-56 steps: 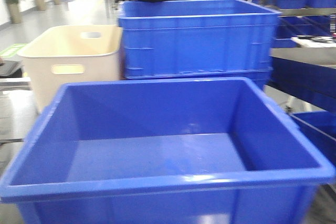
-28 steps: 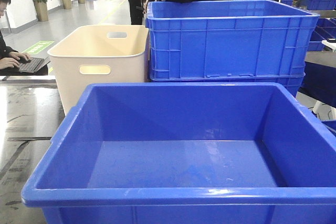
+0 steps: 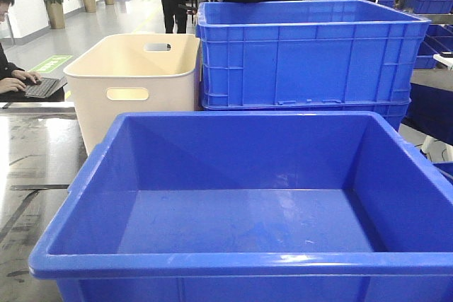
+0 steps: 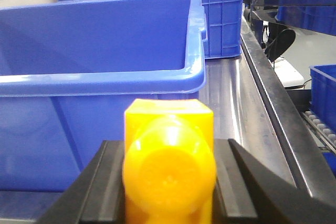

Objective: Pick red and yellow blocks into blue bin
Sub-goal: 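Extend both grippers over the blue bin and open them to drop blocks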

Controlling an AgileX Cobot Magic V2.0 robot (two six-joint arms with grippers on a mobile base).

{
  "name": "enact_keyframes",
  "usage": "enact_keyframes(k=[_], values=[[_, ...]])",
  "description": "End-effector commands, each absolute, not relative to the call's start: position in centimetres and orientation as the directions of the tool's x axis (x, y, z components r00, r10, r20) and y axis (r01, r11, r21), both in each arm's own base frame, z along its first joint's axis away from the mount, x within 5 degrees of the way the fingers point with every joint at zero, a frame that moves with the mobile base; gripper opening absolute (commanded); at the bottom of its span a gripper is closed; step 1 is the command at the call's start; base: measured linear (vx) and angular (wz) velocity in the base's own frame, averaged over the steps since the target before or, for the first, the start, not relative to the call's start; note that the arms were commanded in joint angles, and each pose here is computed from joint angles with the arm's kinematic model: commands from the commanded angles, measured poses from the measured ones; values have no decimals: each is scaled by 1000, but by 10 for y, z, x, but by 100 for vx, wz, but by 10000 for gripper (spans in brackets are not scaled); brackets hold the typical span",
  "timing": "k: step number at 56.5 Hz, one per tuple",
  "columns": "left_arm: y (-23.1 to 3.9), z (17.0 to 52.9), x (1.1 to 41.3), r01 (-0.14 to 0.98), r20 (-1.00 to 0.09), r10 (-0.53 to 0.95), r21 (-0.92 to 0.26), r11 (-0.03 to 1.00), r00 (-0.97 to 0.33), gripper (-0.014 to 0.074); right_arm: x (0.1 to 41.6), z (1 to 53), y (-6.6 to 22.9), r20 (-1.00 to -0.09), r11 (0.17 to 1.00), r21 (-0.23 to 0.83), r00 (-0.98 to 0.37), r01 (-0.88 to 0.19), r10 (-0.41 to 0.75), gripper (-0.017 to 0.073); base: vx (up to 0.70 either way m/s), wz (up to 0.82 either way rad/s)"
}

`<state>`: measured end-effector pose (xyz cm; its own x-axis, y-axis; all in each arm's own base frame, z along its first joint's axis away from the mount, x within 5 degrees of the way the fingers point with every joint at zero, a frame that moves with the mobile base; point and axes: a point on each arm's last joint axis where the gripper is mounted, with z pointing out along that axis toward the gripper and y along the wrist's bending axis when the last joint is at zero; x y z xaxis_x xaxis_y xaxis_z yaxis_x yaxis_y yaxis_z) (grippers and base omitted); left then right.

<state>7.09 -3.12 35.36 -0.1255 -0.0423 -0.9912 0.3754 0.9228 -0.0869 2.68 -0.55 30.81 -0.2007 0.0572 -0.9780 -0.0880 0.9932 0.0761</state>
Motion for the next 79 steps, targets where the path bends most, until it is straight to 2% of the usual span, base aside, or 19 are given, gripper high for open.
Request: enact_keyframes(k=[1, 10, 37, 41, 46, 51, 56, 69, 79], values=[[-30, 368, 72, 372, -994, -94, -105, 922, -47, 1, 28, 324, -5, -994, 992, 61, -97, -107, 51, -11, 0, 0], [-31, 365, 71, 379, -993, -79, -105, 920, -83, 1, 28, 323, -4, -992, 991, 76, -107, -112, 64, -11, 0, 0], [-32, 366, 73, 378, -995, -67, -90, 921, -75, 2, 28, 324, -4, -994, 991, 76, -93, -115, 65, -11, 0, 0], [-33, 370, 78, 384, -998, -16, -39, 923, -64, 2, 29, 330, -3, -998, 991, 46, -50, -123, 40, -11, 0, 0], [-38, 387, 87, 406, -998, 37, 16, 914, -44, 2, 36, 347, -1, -998, 990, -55, -17, -133, -58, -11, 0, 0], [-49, 407, 108, 449, -997, 73, 51, 892, -31, 2, 56, 368, 5, -988, 979, -140, -50, -148, -149, -11, 0, 0], [-63, 430, 133, 503, -997, 80, 61, 862, -16, 2, 83, 390, 13, -978, 969, -175, -78, -176, -191, -11, 0, 0], [-107, 453, 216, 591, -997, 60, 20, 806, -48, 2, 166, 441, 42, -996, 964, -57, -52, -259, -73, -11, 0, 0], [-126, 440, 263, 598, -990, 46, -44, 801, -134, 32, 222, 432, 58, -984, 952, -75, -134, -298, -119, 10, 0, 0]])
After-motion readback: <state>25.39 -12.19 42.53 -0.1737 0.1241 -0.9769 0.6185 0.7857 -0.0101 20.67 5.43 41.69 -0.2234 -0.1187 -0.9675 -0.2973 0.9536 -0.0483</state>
